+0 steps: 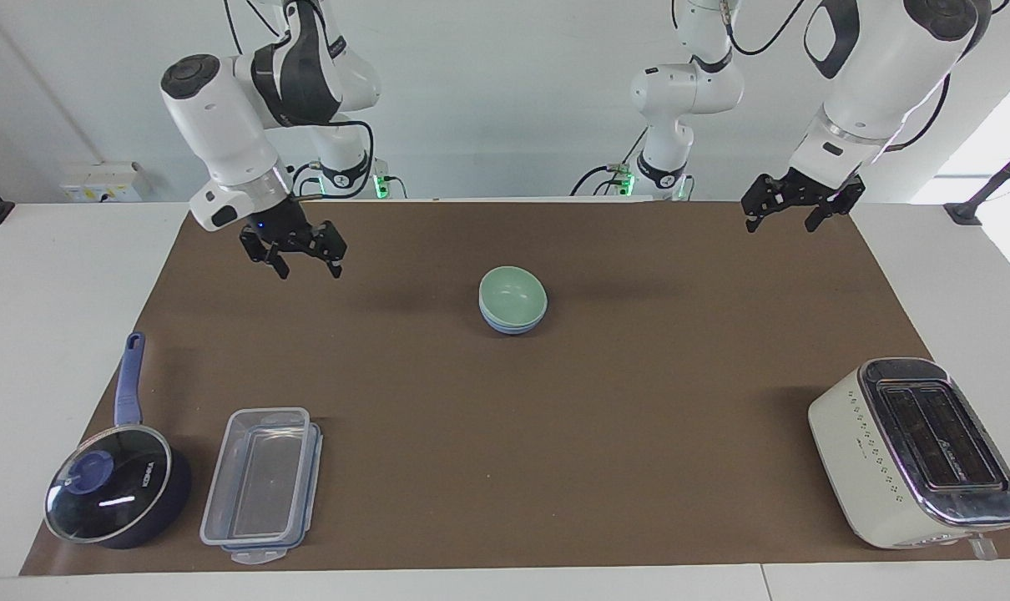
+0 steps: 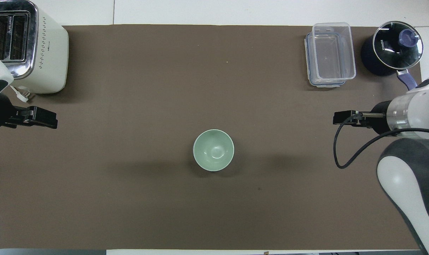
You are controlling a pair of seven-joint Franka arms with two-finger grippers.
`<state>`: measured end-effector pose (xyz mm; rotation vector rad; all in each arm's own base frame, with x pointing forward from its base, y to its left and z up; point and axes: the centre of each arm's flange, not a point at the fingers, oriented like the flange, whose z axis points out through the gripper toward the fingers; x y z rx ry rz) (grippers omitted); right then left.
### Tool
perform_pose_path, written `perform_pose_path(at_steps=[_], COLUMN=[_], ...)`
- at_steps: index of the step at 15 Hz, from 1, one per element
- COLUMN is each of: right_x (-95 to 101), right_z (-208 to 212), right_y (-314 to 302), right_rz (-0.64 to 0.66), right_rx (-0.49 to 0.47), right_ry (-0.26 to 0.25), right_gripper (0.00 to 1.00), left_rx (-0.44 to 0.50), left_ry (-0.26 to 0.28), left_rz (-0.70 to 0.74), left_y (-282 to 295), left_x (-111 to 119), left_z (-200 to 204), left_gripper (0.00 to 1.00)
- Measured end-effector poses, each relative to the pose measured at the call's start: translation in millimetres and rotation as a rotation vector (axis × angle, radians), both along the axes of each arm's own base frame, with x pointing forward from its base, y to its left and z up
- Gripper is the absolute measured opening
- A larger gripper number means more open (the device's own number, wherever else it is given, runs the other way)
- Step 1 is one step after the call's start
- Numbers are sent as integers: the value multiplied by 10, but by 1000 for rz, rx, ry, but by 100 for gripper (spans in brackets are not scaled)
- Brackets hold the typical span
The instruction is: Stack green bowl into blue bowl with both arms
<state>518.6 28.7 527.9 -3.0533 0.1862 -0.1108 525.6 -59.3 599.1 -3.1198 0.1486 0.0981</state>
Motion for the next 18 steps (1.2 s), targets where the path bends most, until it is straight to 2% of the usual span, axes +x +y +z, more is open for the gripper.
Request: perform_pose_path(at_steps=[4, 9, 18], right_x=[134, 291, 217], right_z=[410, 743, 740], right_y=[8, -129, -284], right_rz=[17, 8, -17], right_rx=[-27, -64, -65], right_ry=[7, 84, 159], right_gripper=[100, 100, 100], left_rx=[0, 0, 0], left_ry=[0, 0, 0], left_rz=[0, 0, 0], left_y=[0, 0, 0], left_x=[0, 0, 0], left_z=[0, 0, 0], left_gripper=[100, 100, 100])
